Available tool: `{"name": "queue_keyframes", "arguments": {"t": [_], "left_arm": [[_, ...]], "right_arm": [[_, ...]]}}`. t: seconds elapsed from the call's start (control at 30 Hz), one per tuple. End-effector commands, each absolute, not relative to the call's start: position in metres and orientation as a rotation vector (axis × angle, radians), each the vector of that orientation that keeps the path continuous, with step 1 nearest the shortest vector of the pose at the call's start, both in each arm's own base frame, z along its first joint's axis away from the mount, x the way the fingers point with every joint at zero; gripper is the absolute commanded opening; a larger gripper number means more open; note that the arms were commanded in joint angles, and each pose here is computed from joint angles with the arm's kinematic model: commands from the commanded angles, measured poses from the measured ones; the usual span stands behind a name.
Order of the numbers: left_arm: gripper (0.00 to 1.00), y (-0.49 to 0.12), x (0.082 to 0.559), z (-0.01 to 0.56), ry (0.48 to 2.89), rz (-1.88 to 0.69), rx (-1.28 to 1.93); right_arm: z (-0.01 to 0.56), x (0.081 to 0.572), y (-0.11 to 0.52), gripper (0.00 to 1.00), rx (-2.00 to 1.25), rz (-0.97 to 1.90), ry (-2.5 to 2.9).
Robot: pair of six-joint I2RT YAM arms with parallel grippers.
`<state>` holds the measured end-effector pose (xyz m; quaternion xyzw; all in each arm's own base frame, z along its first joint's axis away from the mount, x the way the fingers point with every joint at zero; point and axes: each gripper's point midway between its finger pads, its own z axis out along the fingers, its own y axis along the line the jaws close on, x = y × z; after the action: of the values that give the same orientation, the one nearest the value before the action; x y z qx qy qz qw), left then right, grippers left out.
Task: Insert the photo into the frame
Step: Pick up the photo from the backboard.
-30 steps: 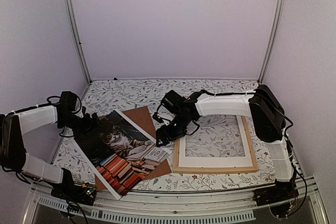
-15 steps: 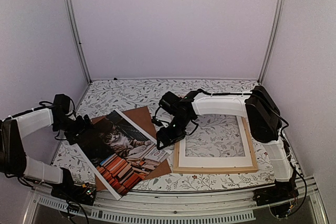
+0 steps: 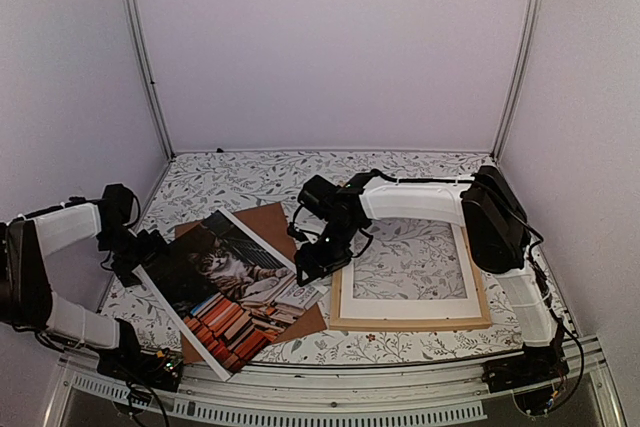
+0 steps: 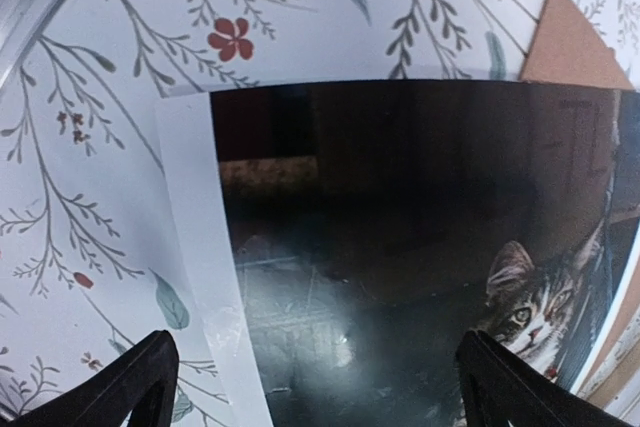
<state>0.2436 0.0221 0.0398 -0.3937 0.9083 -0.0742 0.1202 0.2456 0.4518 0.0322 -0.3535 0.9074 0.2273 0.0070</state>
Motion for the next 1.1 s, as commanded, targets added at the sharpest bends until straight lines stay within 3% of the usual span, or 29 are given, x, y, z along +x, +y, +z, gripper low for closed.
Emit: {"name": "queue_keyframes", "arguments": {"t": [0.0,0.7,1.07], "left_arm": [[1.00,0.035,0.231,0.037,2.687,-0.085,-1.261],[0.96,0.000,0.235,0.014,2.682,-0.394,-1.215],[0.93,-0.002,0.240,0.021,2.639,-0.439,-1.172]], "right_arm": [[0.013,0.241,0.446,0.68,-1.090,0.639,2.907],[0.010,0.227,0.464,0.63,-1.112,0.806,2.912],[0.023,0.233,0.467,0.47,-1.040,0.958,2.876]]}}
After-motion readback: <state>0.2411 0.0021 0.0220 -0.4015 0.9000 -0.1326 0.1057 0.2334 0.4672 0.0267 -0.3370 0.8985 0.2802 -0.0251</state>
